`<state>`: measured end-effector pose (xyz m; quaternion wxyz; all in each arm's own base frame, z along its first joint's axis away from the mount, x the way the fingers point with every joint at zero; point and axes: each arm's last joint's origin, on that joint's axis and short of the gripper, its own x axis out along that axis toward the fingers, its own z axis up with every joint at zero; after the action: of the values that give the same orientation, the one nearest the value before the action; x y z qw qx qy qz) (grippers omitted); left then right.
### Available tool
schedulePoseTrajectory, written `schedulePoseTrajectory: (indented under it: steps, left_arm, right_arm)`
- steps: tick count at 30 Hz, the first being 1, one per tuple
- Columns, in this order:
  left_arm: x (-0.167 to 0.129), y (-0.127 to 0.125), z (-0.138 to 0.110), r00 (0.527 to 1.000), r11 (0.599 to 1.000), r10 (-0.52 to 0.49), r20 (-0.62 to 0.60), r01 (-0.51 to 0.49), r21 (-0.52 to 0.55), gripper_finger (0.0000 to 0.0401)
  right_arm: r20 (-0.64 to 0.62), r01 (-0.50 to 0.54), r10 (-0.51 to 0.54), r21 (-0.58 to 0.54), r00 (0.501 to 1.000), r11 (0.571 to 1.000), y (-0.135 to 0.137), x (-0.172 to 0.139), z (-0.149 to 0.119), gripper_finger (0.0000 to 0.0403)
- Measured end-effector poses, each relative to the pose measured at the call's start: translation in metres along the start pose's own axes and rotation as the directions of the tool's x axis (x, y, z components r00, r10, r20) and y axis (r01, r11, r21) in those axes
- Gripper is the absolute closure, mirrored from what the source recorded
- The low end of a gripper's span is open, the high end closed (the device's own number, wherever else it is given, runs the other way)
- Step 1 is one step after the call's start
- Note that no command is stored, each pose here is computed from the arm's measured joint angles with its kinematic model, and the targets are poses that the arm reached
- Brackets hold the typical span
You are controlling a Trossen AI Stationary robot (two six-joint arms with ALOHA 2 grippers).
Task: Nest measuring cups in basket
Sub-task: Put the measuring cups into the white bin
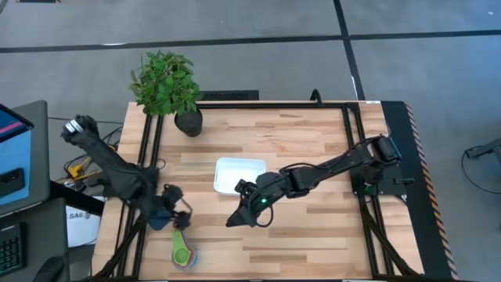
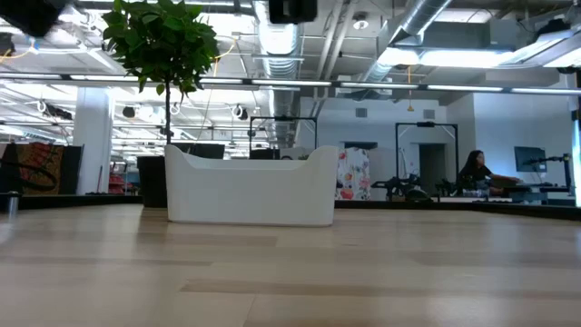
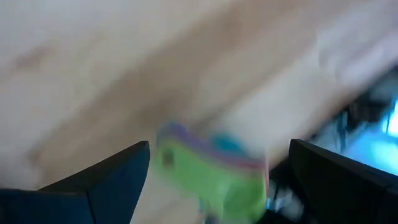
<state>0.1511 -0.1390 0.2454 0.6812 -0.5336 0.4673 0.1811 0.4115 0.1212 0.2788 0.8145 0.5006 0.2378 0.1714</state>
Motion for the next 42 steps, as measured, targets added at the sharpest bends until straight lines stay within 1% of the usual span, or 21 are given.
schedulePoseTrajectory:
  steps: [3,5,6,8,9,10,12,15,19,24,28,32,36,42]
  left_arm:
    - [-0.014,-0.003,-0.019,0.995,0.999,-0.021,-0.094,0.023,0.025,0.0028]
    - [-0.02,-0.004,-0.033,0.99,0.998,-0.059,-0.126,0.059,-0.006,0.0028]
    - [-0.022,-0.003,-0.04,0.989,0.997,-0.078,-0.129,0.075,-0.028,0.0028]
    - [-0.022,0.002,-0.052,0.991,0.993,-0.096,-0.094,0.088,-0.083,0.0028]
    - [-0.02,0.004,-0.057,0.993,0.991,-0.099,-0.066,0.092,-0.099,0.0028]
    - [-0.018,0.005,-0.061,0.994,0.991,-0.1,-0.048,0.096,-0.092,0.0028]
    - [-0.01,0.003,-0.066,0.994,0.991,-0.104,-0.04,0.101,-0.085,0.0028]
    - [0.008,0.001,-0.072,0.997,0.995,-0.073,-0.024,0.071,-0.066,0.0028]
    - [0.027,0.001,-0.085,0.997,0.999,-0.028,-0.076,0.024,-0.047,0.0028]
    - [0.041,-0.001,-0.101,0.992,0.997,-0.077,-0.097,0.074,-0.033,0.0028]
    - [0.052,0.005,-0.107,0.996,0.999,-0.038,-0.082,0.036,-0.017,0.0028]
    - [0.062,0.008,-0.107,0.999,1.0,-0.004,-0.049,0.004,-0.007,0.0028]
    - [0.068,0.007,-0.104,1.0,1.0,0.004,-0.007,-0.004,-0.02,0.0028]
    - [0.083,0.008,-0.104,1.0,1.0,0.02,0.018,-0.02,-0.02,0.0028]
  right_arm:
    - [-0.012,0.033,-0.033,-0.016,0.999,0.999,0.003,-0.007,0.0,0.0226]
    - [0.004,0.047,-0.047,-0.025,0.999,0.999,0.006,-0.009,0.001,0.0226]
    - [-0.006,0.064,-0.064,-0.025,0.998,0.998,0.006,-0.011,-0.001,0.0226]
    - [-0.003,0.072,-0.072,-0.035,0.997,0.997,0.007,-0.012,-0.002,0.0226]
    - [0.01,0.078,-0.077,-0.039,0.997,0.996,0.008,-0.012,-0.002,0.0226]
    - [0.015,0.081,-0.081,-0.04,0.997,0.996,0.009,-0.012,-0.002,0.0226]
    - [0.015,0.083,-0.082,-0.041,0.997,0.996,0.009,-0.012,-0.004,0.0226]
    - [0.018,0.085,-0.085,-0.038,0.996,0.996,0.01,-0.011,-0.006,0.0226]
    - [0.015,0.088,-0.088,-0.034,0.996,0.996,0.01,-0.011,-0.007,0.0226]
    - [0.012,0.086,-0.086,-0.015,0.996,0.996,0.011,-0.011,-0.009,0.0226]
    - [0.006,0.084,-0.084,0.003,0.996,0.996,0.012,-0.01,-0.011,0.0226]
    - [0.006,0.084,-0.084,0.014,0.996,0.996,0.012,-0.01,-0.011,0.0226]
    - [0.006,0.084,-0.084,0.022,0.996,0.996,0.012,-0.01,-0.011,0.0226]
    - [0.006,0.084,-0.084,0.036,0.996,0.996,0.012,-0.01,-0.011,0.0226]
